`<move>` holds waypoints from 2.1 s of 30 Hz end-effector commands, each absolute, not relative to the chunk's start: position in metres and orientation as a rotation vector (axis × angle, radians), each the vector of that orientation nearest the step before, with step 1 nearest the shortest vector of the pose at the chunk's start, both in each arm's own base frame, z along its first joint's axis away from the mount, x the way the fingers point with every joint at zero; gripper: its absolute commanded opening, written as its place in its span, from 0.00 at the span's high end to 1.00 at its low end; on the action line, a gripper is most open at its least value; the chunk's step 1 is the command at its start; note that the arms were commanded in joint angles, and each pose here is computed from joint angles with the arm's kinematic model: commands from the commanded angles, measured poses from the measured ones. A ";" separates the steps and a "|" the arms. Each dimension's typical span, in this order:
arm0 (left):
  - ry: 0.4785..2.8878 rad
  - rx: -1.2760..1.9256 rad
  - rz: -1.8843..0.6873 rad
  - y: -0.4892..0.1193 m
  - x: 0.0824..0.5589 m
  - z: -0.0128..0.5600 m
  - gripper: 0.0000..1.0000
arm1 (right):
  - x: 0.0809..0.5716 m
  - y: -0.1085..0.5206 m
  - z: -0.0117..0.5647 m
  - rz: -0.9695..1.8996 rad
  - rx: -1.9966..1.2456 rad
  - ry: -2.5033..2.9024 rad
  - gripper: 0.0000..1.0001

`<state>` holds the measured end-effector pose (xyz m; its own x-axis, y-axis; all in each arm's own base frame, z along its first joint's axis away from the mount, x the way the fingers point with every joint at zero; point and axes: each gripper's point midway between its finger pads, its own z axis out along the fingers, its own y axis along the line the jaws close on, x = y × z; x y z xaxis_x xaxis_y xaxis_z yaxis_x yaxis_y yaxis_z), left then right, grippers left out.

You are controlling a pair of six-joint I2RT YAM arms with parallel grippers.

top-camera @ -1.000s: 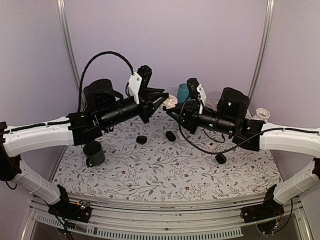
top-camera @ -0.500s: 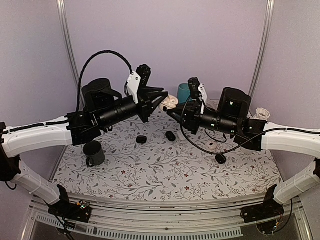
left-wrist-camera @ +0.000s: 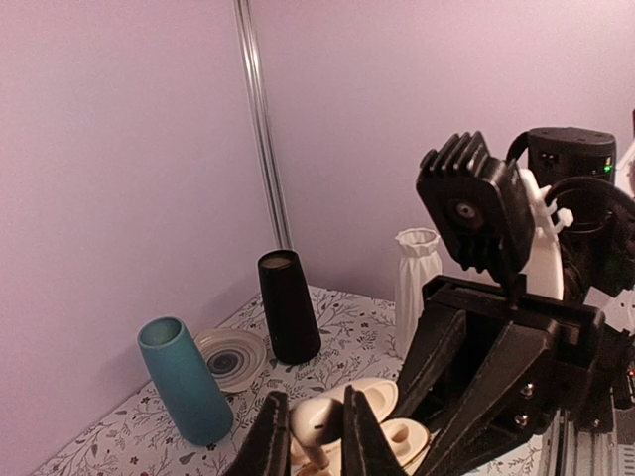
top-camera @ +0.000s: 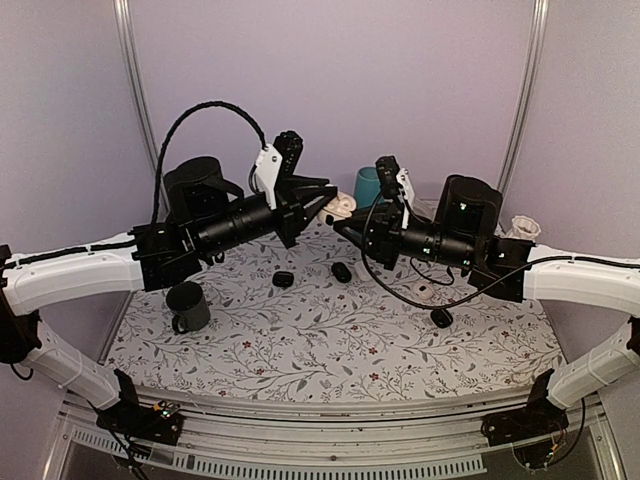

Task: Insert the wireless bluetooth earbuds into the charging case
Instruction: Insert the left earbud into the left side groove of the charging case.

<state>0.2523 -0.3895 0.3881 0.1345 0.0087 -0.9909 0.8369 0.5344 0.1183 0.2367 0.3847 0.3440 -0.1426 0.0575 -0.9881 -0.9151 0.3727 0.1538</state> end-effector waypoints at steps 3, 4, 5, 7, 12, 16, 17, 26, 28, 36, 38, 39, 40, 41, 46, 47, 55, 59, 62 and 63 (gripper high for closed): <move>1.332 0.852 -0.709 -0.387 0.245 0.382 0.88 | 0.237 0.373 0.378 1.056 -0.771 1.374 0.98; 1.334 0.851 -0.706 -0.387 0.245 0.382 0.88 | 0.238 0.373 0.378 1.056 -0.768 1.373 0.98; 1.334 0.851 -0.707 -0.386 0.245 0.382 0.88 | 0.238 0.373 0.378 1.055 -0.767 1.374 0.98; 1.338 0.852 -0.705 -0.385 0.244 0.381 0.88 | 0.239 0.372 0.378 1.055 -0.764 1.375 0.98; 1.353 0.863 -0.698 -0.386 0.245 0.376 0.88 | 0.238 0.374 0.378 1.068 -0.778 1.370 0.98; 1.357 0.876 -0.697 -0.389 0.245 0.374 0.86 | 0.236 0.375 0.378 1.076 -0.785 1.368 0.98; 1.357 0.876 -0.696 -0.388 0.245 0.374 0.85 | 0.236 0.374 0.378 1.076 -0.785 1.367 0.98; 1.359 0.894 -0.699 -0.390 0.243 0.371 0.81 | 0.238 0.373 0.379 1.066 -0.777 1.369 0.98; 1.359 0.895 -0.699 -0.390 0.243 0.371 0.79 | 0.237 0.373 0.379 1.067 -0.779 1.369 0.98; 1.361 0.905 -0.706 -0.391 0.242 0.369 0.73 | 0.237 0.373 0.378 1.061 -0.782 1.367 0.98; 1.363 0.904 -0.706 -0.391 0.242 0.369 0.72 | 0.238 0.373 0.376 1.058 -0.783 1.371 0.98; 1.363 0.903 -0.707 -0.391 0.243 0.369 0.71 | 0.238 0.372 0.377 1.058 -0.783 1.370 0.98; 1.364 0.904 -0.707 -0.392 0.243 0.369 0.70 | 0.237 0.373 0.376 1.058 -0.784 1.372 0.98; 1.365 0.904 -0.707 -0.392 0.243 0.369 0.70 | 0.238 0.373 0.376 1.057 -0.782 1.372 0.98; 1.367 0.891 -0.704 -0.390 0.244 0.370 0.68 | 0.238 0.373 0.374 1.053 -0.783 1.376 0.98; 1.366 0.888 -0.706 -0.390 0.244 0.370 0.66 | 0.239 0.373 0.374 1.050 -0.782 1.377 0.98; 1.356 0.864 -0.731 -0.385 0.240 0.376 0.54 | 0.240 0.374 0.372 1.044 -0.787 1.380 0.98; 1.342 0.822 -0.748 -0.378 0.239 0.386 0.50 | 0.241 0.375 0.369 1.039 -0.788 1.386 0.98; 1.332 0.766 -0.767 -0.365 0.240 0.394 0.48 | 0.242 0.374 0.367 1.027 -0.790 1.392 0.98; 1.331 0.750 -0.778 -0.361 0.241 0.396 0.48 | 0.242 0.374 0.367 1.024 -0.793 1.391 0.98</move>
<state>0.2441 -0.3794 0.3740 0.0761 0.0338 -0.9965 0.8474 0.5246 0.0825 0.2399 0.3808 0.3460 -0.1487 0.0648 -0.9868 -0.9155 0.3683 0.1621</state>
